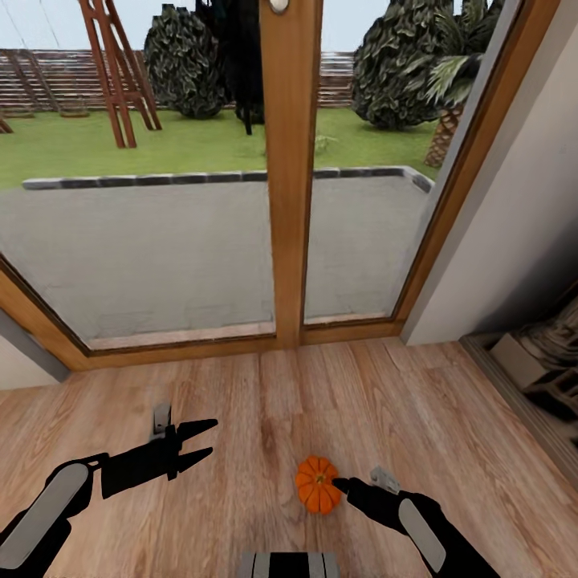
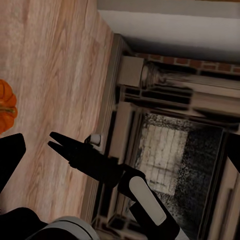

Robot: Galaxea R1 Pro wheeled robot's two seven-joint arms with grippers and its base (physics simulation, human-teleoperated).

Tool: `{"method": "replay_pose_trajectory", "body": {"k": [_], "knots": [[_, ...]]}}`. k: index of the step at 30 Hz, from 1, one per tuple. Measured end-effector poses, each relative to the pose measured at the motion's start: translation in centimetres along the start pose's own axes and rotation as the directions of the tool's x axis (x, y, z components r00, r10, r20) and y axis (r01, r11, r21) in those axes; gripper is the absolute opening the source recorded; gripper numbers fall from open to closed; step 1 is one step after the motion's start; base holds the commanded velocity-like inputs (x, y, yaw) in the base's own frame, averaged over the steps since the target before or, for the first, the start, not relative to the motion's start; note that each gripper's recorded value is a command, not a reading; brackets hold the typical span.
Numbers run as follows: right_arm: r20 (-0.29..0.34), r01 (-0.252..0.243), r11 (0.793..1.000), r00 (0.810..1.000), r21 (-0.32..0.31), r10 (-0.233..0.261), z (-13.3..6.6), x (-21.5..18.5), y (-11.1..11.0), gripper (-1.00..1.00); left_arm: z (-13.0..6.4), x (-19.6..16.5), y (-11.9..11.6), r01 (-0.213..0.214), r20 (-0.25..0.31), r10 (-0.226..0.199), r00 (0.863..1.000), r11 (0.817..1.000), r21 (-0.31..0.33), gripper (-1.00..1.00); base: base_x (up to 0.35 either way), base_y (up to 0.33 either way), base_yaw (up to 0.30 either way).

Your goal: Place each of the two pumpkins and all three candles from the living room inside a cabinet in the living room (use any cabinet), then make sure every cabinet is closed, and position the cauldron so it is next to a table in the living room.

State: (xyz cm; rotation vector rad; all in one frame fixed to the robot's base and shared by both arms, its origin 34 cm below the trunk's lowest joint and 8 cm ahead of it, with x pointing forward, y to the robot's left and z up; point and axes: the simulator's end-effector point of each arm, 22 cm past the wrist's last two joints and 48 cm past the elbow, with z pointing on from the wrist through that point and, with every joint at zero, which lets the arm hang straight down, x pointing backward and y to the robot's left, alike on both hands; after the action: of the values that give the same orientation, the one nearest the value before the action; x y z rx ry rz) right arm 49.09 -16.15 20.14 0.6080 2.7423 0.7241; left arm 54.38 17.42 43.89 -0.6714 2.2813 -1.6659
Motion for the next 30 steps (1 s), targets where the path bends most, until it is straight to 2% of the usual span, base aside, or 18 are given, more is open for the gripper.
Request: {"method": "replay_pose_trajectory", "body": {"k": [8, 16, 23, 30], "knots": [[-0.019, -0.011, 1.0, 1.0, 0.02, 0.011, 0.6, 0.7, -1.4, 1.0, 0.4, 0.1, 1.3, 0.024, -0.007, -0.024, 1.0, 1.0, -0.012, 1.0, 0.0, 0.0, 0.0], [-0.016, -0.01, 1.0, 1.0, 0.025, 0.011, 0.4, 0.4, -1.9, 1.0, 0.3, 0.0, 1.2, 0.022, -0.007, -0.022, 1.0, 1.0, -0.011, 1.0, 0.0, 0.001, 0.0], [-0.016, -0.009, 1.0, 1.0, 0.024, 0.009, 0.4, 0.4, -1.9, 1.0, 0.4, 0.0, 0.6, 0.008, -0.008, -0.008, 1.0, 1.0, -0.003, 1.0, 0.0, 0.148, 0.0], [-0.014, -0.008, 1.0, 1.0, 0.028, 0.008, 0.3, 0.3, -2.1, 1.0, 0.4, 0.0, 0.6, 0.006, -0.008, -0.006, 1.0, 1.0, -0.002, 1.0, 0.0, 0.026, 0.0]]}}
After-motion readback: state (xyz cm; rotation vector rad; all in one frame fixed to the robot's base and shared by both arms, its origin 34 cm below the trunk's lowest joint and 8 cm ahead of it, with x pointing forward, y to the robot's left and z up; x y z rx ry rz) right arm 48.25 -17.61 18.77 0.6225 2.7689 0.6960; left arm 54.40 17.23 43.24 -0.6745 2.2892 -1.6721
